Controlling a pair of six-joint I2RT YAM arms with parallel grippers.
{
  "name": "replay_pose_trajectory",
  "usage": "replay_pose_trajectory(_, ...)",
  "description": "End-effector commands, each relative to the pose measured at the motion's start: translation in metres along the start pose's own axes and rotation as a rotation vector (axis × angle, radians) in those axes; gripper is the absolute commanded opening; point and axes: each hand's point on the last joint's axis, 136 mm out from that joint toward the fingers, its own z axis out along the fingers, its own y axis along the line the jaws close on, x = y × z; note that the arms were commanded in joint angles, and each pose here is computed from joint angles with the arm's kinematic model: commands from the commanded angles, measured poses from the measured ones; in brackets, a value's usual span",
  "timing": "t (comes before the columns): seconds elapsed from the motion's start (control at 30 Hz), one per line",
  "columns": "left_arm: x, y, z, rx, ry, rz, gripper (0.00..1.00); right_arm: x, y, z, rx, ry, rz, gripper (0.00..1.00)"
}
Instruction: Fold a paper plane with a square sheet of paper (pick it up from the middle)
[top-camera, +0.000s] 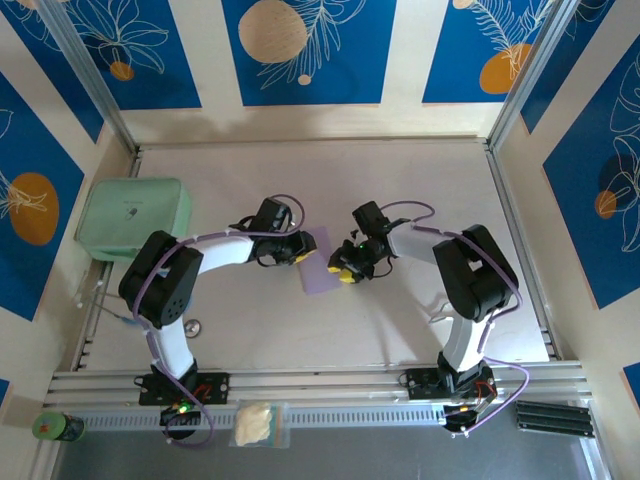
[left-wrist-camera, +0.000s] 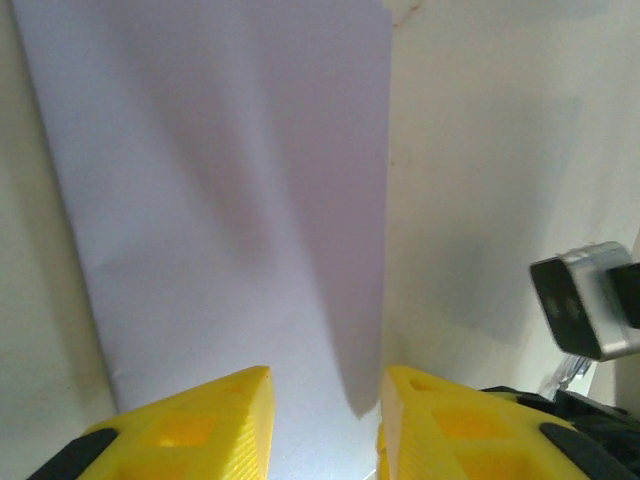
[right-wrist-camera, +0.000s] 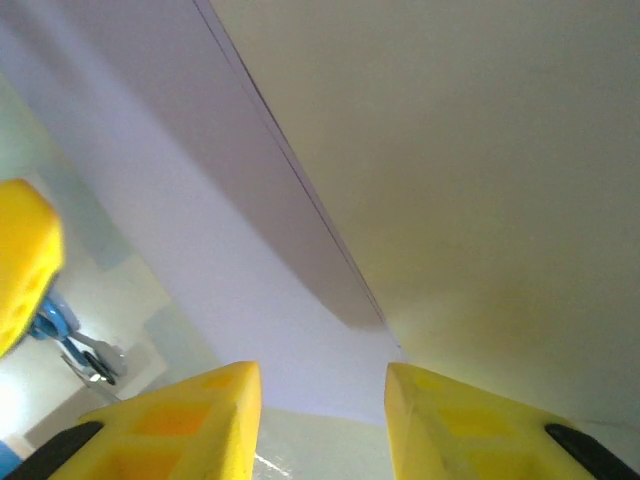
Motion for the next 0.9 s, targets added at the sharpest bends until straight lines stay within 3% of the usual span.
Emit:
replay_pose_trajectory(0.0,0.003,0.001,-0.005,-0.014,-0.023,-0.019,0.35,-0.003,0.016,-0.016,-0.087,-0.013,0.006,0.38)
replay_pose_trajectory(0.23,0.005,0.013,0.010,-0.061,0.016,-0.004,0.31,-0.003,0.004,-0.019,-0.080,-0.029,-0.003,0.38)
replay_pose_trajectory(0.43,0.007,0.025,0.018,-0.116,0.053,0.032,0.27,-0.001,-0.010,-0.022,-0.035,-0.042,-0.041,0.46)
replay_pose_trajectory(0.87,0.014,0.047,0.025,-0.169,0.074,0.014,0.26,0.018,-0.018,-0.011,0.027,0.010,-0.125,0.46)
